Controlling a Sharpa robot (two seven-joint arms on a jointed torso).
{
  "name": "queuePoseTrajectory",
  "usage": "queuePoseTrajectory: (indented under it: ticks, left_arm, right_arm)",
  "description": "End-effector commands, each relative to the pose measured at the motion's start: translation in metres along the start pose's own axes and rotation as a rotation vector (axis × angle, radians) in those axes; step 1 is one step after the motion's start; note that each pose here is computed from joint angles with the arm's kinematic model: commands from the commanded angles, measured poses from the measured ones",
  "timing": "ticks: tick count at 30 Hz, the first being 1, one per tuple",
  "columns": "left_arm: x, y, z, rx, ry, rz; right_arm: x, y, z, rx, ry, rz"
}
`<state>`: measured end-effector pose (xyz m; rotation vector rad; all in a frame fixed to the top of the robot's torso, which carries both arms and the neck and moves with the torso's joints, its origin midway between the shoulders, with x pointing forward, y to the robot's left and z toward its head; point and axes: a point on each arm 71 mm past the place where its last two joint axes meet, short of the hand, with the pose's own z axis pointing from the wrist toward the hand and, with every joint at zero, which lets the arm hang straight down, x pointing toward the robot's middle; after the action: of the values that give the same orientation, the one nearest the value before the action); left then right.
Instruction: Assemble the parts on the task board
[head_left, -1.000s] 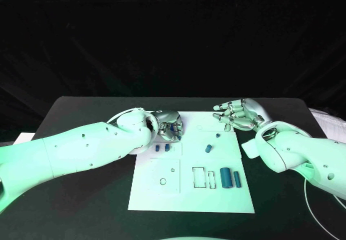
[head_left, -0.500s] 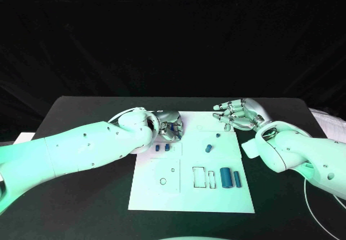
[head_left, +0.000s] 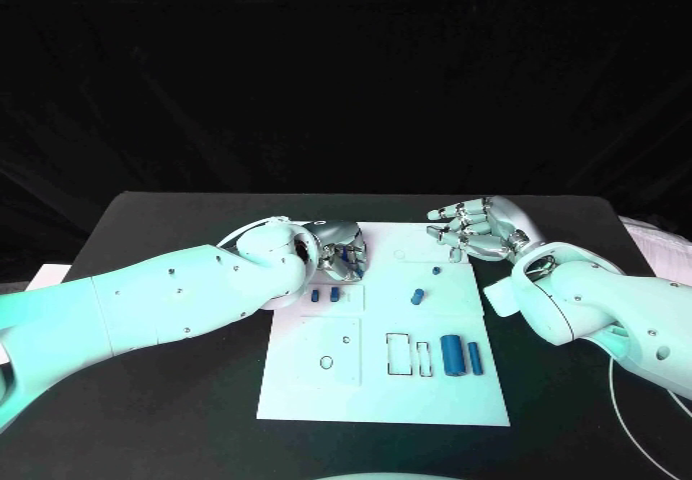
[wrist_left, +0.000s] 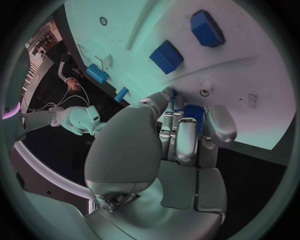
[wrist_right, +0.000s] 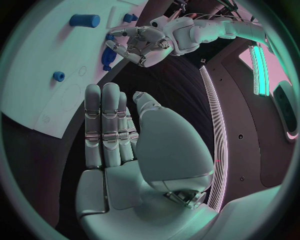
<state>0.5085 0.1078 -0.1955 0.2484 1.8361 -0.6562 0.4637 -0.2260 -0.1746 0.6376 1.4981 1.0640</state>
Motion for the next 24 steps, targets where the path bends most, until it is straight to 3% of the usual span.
queuePoseTrajectory:
  ticks: [1,12,17,24]
  left_arm:
    - [-0.0009,0.0006,-0.0014,0.003,-0.037,-0.023]
    - [-0.0158,0.0055,-0.0189,0.004,-0.084,-0.128]
    - [-0.0242,0.0157,-0.0296,-0.018,-0.096,-0.170]
    - [-0.0258,0.0285,-0.0406,-0.043,-0.059,-0.198]
  right_arm:
    - [0.002,0.001,0.000,-0.013,0.014,-0.002]
    - [0.000,-0.001,0.000,-0.007,0.009,-0.001]
    - [0.000,-0.002,0.001,-0.004,0.008,0.000]
    - [0.000,-0.003,0.000,0.000,0.008,0.002]
